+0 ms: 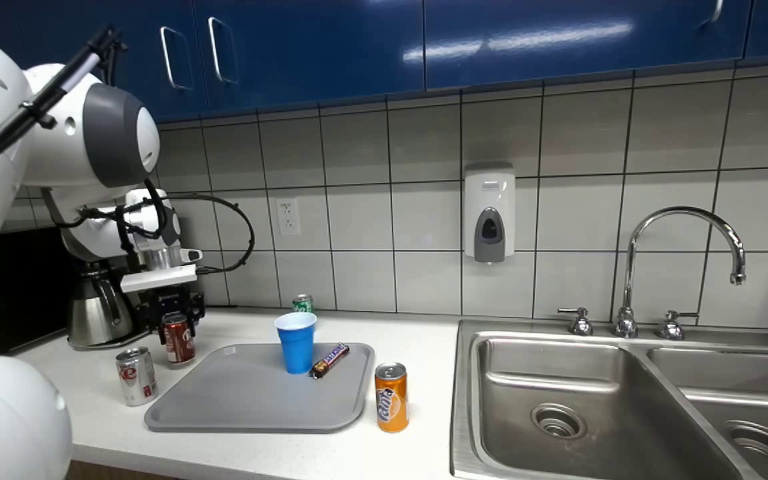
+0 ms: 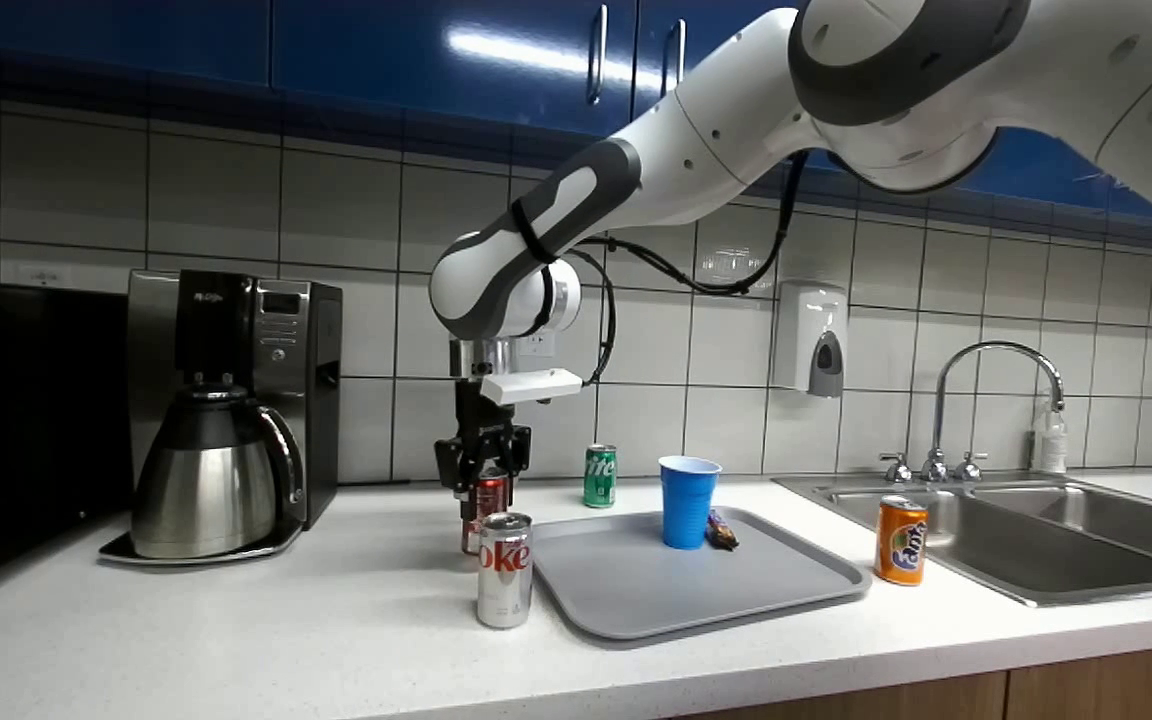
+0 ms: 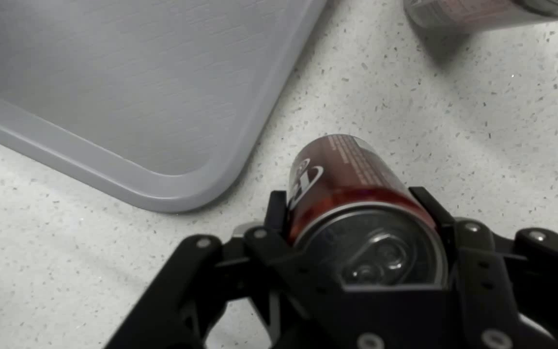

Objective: Take the cans off of the tray

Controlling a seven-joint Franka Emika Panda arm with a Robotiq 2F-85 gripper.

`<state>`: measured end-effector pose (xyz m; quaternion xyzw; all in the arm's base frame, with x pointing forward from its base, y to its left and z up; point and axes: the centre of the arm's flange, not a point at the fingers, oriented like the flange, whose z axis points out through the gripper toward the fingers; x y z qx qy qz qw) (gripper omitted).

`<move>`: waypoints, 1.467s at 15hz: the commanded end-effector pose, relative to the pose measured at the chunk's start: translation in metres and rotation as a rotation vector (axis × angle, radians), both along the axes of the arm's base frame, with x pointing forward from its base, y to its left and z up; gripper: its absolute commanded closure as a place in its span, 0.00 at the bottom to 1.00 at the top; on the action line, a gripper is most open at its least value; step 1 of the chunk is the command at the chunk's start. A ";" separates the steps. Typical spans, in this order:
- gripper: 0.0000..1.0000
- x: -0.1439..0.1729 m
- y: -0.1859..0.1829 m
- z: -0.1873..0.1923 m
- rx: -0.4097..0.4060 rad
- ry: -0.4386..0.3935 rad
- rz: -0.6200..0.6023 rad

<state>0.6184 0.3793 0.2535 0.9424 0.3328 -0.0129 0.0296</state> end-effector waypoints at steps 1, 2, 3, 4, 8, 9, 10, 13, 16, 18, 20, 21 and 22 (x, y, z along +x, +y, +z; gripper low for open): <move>0.61 0.010 0.004 0.003 -0.025 0.012 0.025; 0.61 0.010 0.003 0.001 -0.027 0.016 0.024; 0.61 0.010 0.002 0.000 -0.028 0.017 0.024; 0.61 0.010 0.002 -0.001 -0.030 0.018 0.024; 0.11 0.009 0.002 -0.003 -0.037 0.030 0.028; 0.10 0.007 0.001 -0.002 -0.038 0.034 0.033; 0.04 0.006 0.001 0.000 -0.040 0.035 0.035; 0.00 0.005 -0.002 0.013 -0.026 0.036 0.040; 0.00 0.003 -0.006 0.031 -0.011 0.013 0.045; 0.00 0.001 -0.010 0.044 -0.002 -0.007 0.039; 0.00 -0.002 -0.016 0.057 0.008 -0.034 0.028; 0.00 -0.003 -0.020 0.064 0.014 -0.042 0.026; 0.00 -0.004 -0.023 0.070 0.017 -0.048 0.024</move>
